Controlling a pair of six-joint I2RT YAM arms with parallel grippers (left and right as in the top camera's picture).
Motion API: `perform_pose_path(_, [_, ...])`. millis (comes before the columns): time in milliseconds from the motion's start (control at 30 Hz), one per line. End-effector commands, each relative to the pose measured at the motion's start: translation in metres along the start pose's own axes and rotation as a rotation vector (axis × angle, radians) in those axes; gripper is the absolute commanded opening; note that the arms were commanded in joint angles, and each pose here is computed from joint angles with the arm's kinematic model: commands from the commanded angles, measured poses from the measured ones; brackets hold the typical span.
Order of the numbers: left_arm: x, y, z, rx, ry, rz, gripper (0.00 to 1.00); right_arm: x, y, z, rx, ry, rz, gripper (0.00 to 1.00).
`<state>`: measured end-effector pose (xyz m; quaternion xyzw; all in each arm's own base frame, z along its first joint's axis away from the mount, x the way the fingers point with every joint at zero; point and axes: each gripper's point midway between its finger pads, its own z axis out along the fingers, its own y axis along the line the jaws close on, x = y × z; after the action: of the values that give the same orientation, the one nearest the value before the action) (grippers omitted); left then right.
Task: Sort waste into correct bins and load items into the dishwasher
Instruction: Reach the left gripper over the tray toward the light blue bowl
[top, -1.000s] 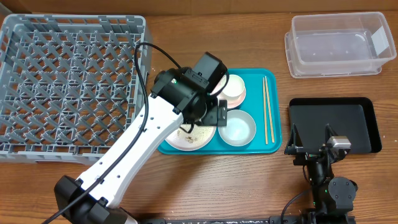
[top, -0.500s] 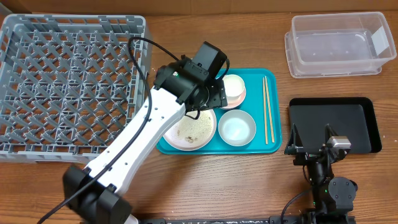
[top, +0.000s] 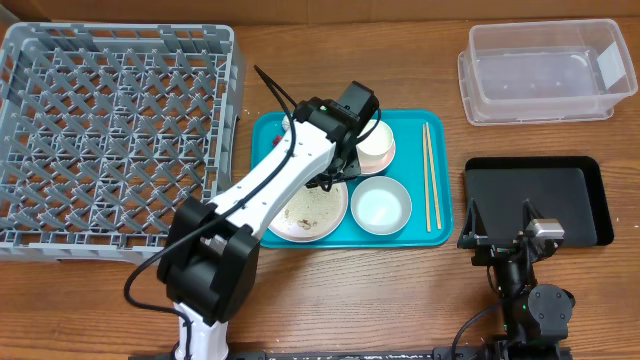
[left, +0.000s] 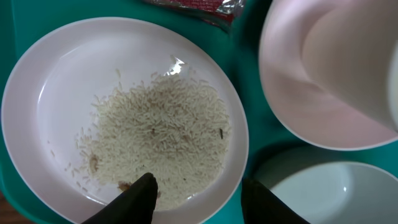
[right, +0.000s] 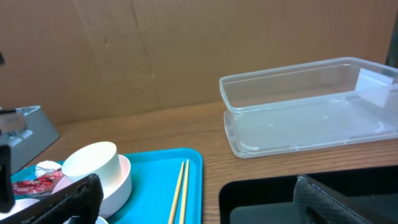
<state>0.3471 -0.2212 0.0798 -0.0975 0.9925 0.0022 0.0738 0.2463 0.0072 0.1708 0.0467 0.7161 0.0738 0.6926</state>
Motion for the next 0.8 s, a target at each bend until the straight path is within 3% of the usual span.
perform_pose_path(0, [-0.008,-0.001,0.009,-0.027,-0.022,-0.013,0.49,0.001,-0.001,0.000,0.005,-0.006,-0.008,1.00])
perform_pose_path(367, [-0.005,-0.021,0.017,0.040,-0.005,-0.009,0.51,0.001,-0.001,0.000,0.005,-0.006,-0.008,1.00])
perform_pose_path(767, [0.015,-0.029,0.035,0.017,0.021,0.009,0.54,0.001,-0.001,0.000,0.005,-0.006,-0.008,1.00])
